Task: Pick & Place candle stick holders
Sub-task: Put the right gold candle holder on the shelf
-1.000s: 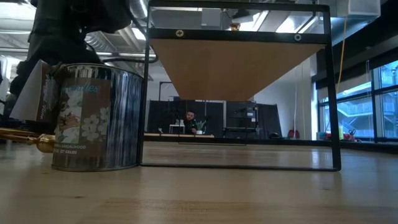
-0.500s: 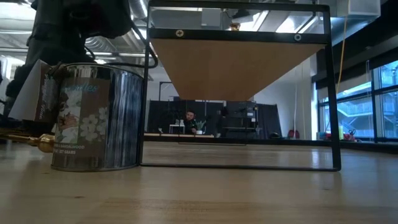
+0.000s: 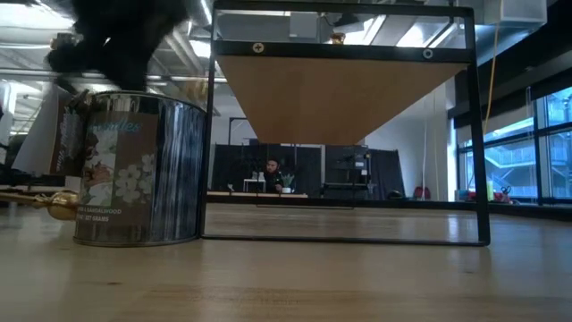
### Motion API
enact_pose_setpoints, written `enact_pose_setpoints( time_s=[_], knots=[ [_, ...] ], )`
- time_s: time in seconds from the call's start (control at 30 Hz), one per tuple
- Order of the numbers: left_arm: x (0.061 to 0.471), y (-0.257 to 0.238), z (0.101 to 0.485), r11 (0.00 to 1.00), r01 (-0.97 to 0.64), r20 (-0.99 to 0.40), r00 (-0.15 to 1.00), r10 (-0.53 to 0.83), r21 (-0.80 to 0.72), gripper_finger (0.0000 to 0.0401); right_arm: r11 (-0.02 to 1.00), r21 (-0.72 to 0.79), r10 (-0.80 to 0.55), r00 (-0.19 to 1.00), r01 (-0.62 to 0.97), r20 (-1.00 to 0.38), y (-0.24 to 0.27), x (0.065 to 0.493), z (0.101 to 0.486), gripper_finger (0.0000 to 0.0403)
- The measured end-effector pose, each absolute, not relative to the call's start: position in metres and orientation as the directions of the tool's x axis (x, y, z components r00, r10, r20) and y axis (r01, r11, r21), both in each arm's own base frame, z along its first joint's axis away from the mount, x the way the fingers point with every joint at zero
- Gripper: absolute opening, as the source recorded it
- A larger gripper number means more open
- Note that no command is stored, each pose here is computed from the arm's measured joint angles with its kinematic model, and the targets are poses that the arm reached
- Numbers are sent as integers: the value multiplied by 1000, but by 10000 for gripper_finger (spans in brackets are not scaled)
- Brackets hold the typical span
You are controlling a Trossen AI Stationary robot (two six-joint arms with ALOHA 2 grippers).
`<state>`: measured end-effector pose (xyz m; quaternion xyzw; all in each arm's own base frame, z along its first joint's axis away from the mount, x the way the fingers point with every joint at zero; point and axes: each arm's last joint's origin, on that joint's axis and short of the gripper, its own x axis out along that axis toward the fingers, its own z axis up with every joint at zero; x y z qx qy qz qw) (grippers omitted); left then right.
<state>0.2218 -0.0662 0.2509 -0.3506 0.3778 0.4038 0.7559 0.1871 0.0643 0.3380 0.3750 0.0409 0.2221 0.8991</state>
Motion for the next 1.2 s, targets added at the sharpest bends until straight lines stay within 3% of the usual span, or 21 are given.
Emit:
enact_pose_setpoints(
  time_s=[0.17, 0.27, 0.37, 0.5, 0.57, 0.67, 0.73, 0.87, 1.07, 1.2],
  knots=[
    [208, -52, 308, 360, -833, -510, 544, 666, -419, 13, 620, 692, 430, 898, -370, 95, 64, 187, 338, 181],
    [202, -44, 332, 358, -793, -292, 539, 790, -493, 13, 619, 692, 430, 898, -371, 97, 64, 187, 339, 181],
    [204, -36, 349, 399, -804, -202, 522, 829, -442, 13, 618, 690, 425, 898, -378, 111, 63, 185, 340, 181],
    [219, -19, 364, 518, -789, -193, 594, 781, -330, 13, 630, 692, 388, 915, -353, 114, 62, 185, 341, 181],
    [231, -9, 372, 627, -735, -167, 673, 721, -257, 13, 637, 693, 365, 924, -337, 113, 61, 185, 341, 181],
    [251, 4, 374, 820, -560, -98, 829, 551, -120, 13, 651, 699, 308, 944, -298, 115, 59, 186, 341, 181],
    [261, 14, 369, 896, -435, -68, 900, 430, -95, 13, 653, 705, 270, 955, -276, 123, 57, 185, 342, 181],
    [271, 28, 345, 926, -364, -72, 931, 358, -97, 12, 655, 710, 222, 964, -259, 147, 55, 181, 346, 181],
    [272, 11, 305, 887, -427, 147, 880, 452, -175, 12, 622, 742, 187, 968, -250, 170, 52, 176, 350, 181],
    [270, -3, 282, 907, -421, 175, 891, 420, -31, 12, 602, 758, 185, 967, -251, 174, 52, 175, 350, 181]
  ],
)
